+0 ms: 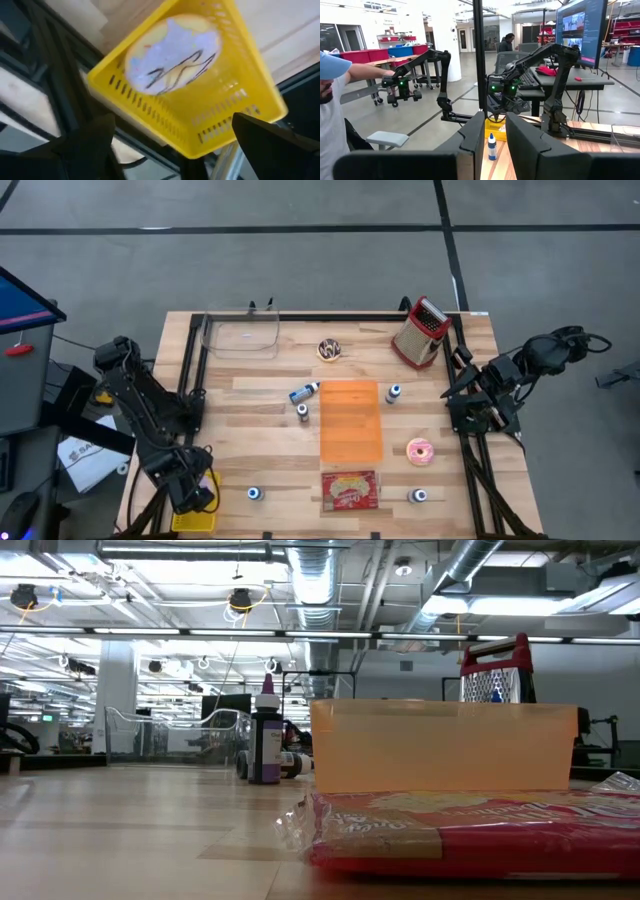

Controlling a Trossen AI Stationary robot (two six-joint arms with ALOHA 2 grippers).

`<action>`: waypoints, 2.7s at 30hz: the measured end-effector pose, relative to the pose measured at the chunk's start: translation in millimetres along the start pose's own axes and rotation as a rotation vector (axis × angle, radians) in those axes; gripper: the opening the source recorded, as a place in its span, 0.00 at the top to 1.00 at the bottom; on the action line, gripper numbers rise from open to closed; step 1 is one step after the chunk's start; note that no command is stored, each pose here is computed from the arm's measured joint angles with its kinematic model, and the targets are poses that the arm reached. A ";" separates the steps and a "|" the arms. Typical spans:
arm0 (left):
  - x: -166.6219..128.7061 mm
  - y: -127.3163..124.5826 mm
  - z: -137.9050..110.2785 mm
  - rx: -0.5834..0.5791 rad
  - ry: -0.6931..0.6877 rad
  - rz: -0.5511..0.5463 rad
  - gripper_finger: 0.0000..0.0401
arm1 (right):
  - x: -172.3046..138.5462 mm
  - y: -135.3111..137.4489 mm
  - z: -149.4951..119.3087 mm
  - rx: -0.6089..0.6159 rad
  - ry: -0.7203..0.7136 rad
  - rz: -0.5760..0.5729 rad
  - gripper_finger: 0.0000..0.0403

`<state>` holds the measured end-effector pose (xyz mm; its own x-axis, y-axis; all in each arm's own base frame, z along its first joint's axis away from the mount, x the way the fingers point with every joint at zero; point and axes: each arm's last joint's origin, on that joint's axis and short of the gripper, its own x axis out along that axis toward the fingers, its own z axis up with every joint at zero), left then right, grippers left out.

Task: Pick & Place Food Item
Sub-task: Put the black donut into the yellow basket

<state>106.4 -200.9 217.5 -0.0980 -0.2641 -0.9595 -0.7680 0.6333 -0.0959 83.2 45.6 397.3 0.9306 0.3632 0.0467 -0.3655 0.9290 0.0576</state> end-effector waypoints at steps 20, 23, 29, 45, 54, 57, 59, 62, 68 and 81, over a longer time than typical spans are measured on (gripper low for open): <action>-11.6 4.8 18.0 0.068 -0.502 -0.093 0.00 | -0.1 -0.9 -0.9 -0.025 0.008 -0.029 0.82; -23.2 8.5 26.5 0.093 -0.631 -0.092 0.01 | -2.2 -1.8 -0.2 -0.025 0.000 -0.047 0.82; -52.9 11.1 53.1 0.162 -0.925 -0.159 0.01 | -7.8 -4.2 -0.6 -0.032 0.001 -0.093 0.82; -131.8 -43.1 157.1 0.629 -1.404 -0.288 0.03 | -17.9 -7.3 -2.6 0.012 0.011 -0.134 0.82; -149.3 -21.2 215.2 0.549 -1.519 -0.074 0.02 | -19.4 -7.5 -2.9 0.024 0.012 -0.132 0.82; -153.5 -11.7 228.4 0.563 -1.510 -0.061 0.04 | -19.3 -7.6 -3.7 0.022 0.020 -0.134 0.82; -153.2 -8.5 238.2 0.615 -1.483 -0.078 0.05 | -19.4 -7.6 -3.7 0.022 0.020 -0.134 0.82; -145.9 -8.9 253.5 0.683 -1.418 -0.055 0.07 | -19.4 -7.7 -3.5 0.014 0.019 -0.134 0.82; -147.9 -29.0 286.8 0.759 -1.284 0.087 0.11 | -19.5 -8.6 -3.1 -0.003 0.015 -0.165 0.82; -202.5 -48.7 340.5 0.794 -1.347 0.312 0.18 | -24.7 -9.6 -2.2 0.001 0.000 -0.167 0.82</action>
<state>379.1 69.5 326.3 0.7558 0.4772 -0.4483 -0.2732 0.8521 0.4463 63.8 27.8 393.5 0.9783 0.2038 0.0364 -0.2058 0.9764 0.0656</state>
